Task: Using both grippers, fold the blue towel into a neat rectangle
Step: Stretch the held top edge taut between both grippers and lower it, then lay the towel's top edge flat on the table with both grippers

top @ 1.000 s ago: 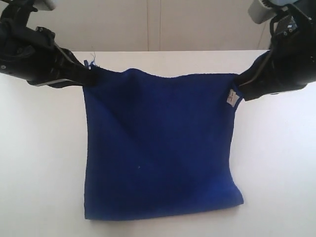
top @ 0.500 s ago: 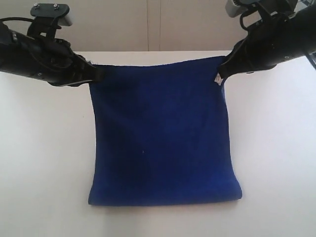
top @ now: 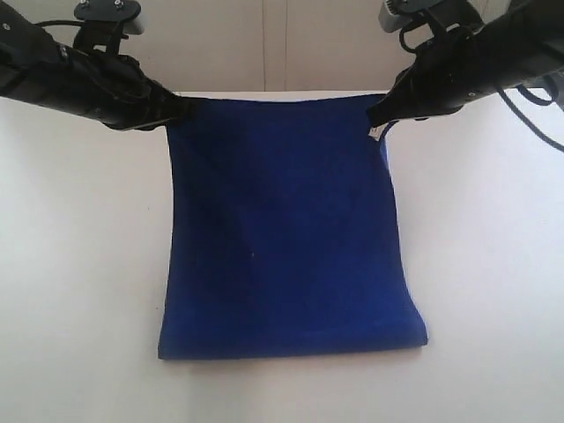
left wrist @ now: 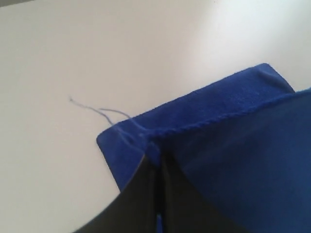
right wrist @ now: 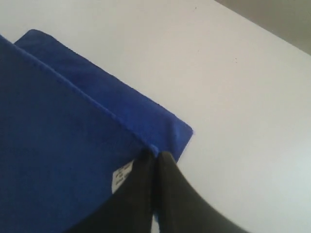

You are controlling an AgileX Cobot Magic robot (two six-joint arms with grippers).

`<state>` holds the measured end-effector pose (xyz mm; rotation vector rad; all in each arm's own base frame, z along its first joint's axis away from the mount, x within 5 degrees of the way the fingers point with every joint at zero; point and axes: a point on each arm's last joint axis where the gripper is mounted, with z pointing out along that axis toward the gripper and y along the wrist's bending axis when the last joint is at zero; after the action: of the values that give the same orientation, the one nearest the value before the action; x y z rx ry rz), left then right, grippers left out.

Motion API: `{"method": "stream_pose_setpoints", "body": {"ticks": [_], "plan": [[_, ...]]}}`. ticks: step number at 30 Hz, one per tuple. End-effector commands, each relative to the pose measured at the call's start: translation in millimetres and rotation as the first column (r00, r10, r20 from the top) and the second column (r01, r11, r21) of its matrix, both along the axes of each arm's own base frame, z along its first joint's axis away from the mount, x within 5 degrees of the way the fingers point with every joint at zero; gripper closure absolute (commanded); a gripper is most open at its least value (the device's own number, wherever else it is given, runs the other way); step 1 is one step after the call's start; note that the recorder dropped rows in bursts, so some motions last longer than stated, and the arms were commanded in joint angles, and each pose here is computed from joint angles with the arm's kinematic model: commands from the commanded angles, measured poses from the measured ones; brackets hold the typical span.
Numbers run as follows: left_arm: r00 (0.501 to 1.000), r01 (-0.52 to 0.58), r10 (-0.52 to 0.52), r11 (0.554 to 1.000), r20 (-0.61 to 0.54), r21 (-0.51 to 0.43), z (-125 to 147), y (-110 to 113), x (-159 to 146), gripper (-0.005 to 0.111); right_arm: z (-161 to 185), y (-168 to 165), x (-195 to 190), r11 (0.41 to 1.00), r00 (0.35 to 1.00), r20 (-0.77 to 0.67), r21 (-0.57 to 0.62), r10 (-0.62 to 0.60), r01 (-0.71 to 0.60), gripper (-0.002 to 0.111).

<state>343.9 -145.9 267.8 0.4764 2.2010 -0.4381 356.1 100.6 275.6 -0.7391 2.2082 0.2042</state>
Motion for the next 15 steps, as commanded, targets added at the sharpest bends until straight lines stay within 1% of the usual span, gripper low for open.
{"method": "stream_pose_setpoints", "body": {"ticks": [1,4,15], "plan": [[1.000,-0.019,0.019,1.000,-0.004,-0.003,-0.9,5.1,10.8,0.107,2.4,0.0,9.5,1.000,0.998,0.051,0.001,-0.021,0.021,0.108],[0.999,-0.023,0.023,1.000,-0.029,0.008,-14.1,2.8,18.7,0.107,-10.8,0.7,16.2,1.000,0.999,0.032,-0.007,-0.029,0.030,0.108],[0.997,-0.062,0.064,0.997,-0.035,0.039,-48.5,-3.2,49.4,0.107,-60.1,0.8,41.7,0.996,0.996,0.018,-0.042,-0.084,0.085,0.108]]}}
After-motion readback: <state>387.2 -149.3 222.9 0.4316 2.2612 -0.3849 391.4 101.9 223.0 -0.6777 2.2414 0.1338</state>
